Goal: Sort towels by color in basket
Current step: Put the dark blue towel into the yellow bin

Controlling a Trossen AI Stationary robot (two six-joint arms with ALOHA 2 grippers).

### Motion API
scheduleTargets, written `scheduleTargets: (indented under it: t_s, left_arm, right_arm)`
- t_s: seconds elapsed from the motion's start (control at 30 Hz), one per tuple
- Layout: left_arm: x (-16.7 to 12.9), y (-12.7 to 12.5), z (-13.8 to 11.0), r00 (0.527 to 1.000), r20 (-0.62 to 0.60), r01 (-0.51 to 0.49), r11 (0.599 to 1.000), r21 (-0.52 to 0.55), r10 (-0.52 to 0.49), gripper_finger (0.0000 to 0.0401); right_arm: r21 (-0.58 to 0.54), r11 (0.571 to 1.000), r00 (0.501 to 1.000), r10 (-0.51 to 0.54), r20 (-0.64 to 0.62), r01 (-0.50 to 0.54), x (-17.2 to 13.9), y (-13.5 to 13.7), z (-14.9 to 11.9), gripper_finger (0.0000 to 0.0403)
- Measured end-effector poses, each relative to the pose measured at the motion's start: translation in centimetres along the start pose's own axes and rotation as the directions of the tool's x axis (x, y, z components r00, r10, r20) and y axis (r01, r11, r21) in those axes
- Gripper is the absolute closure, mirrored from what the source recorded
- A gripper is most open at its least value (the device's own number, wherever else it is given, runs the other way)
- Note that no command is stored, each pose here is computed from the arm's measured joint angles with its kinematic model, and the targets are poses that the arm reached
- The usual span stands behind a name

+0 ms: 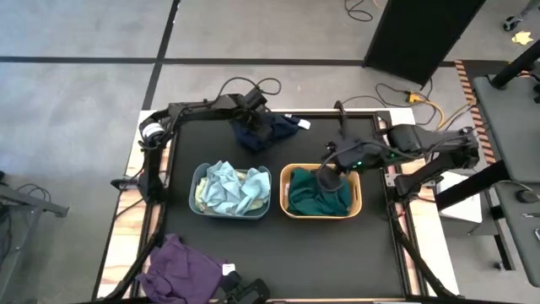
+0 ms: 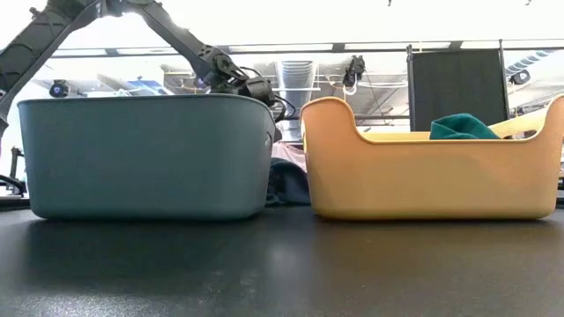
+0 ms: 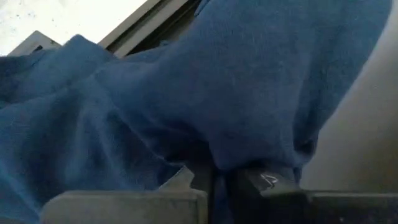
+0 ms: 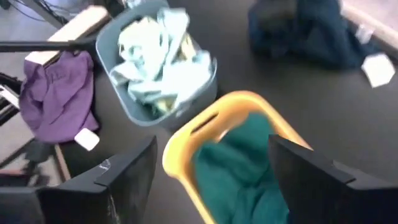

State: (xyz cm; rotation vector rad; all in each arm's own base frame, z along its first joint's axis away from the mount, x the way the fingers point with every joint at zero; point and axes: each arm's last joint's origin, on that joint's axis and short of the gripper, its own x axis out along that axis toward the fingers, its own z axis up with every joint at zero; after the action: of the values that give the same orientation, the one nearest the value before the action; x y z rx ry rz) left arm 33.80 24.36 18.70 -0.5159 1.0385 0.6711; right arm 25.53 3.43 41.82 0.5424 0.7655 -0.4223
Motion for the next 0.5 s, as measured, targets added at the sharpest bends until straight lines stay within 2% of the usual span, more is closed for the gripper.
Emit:
scheduleTargets:
  t_s: [0.17,0.37,0.5]
  left_arm:
    - [-2.2,-0.6,0.5,0.999,0.050,0.015,1.000,0.014,-0.016,0.0399]
    - [-9.7,-2.8,0.9,0.967,0.227,0.090,0.989,0.116,-0.115,0.0400]
    - [-15.0,-3.8,0.5,0.913,0.358,0.143,0.975,0.169,-0.196,0.0401]
  right_arm:
    - [-0.148,0.988,0.993,-0.021,0.118,0.039,-1.8,0.1,1.2,0.0123]
    - [-0.223,0.971,0.981,-0.040,0.192,0.084,-2.8,0.2,1.9,0.0142]
    - [-0.230,0.964,0.970,-0.076,0.231,0.130,-2.9,0.1,2.1,0.0152]
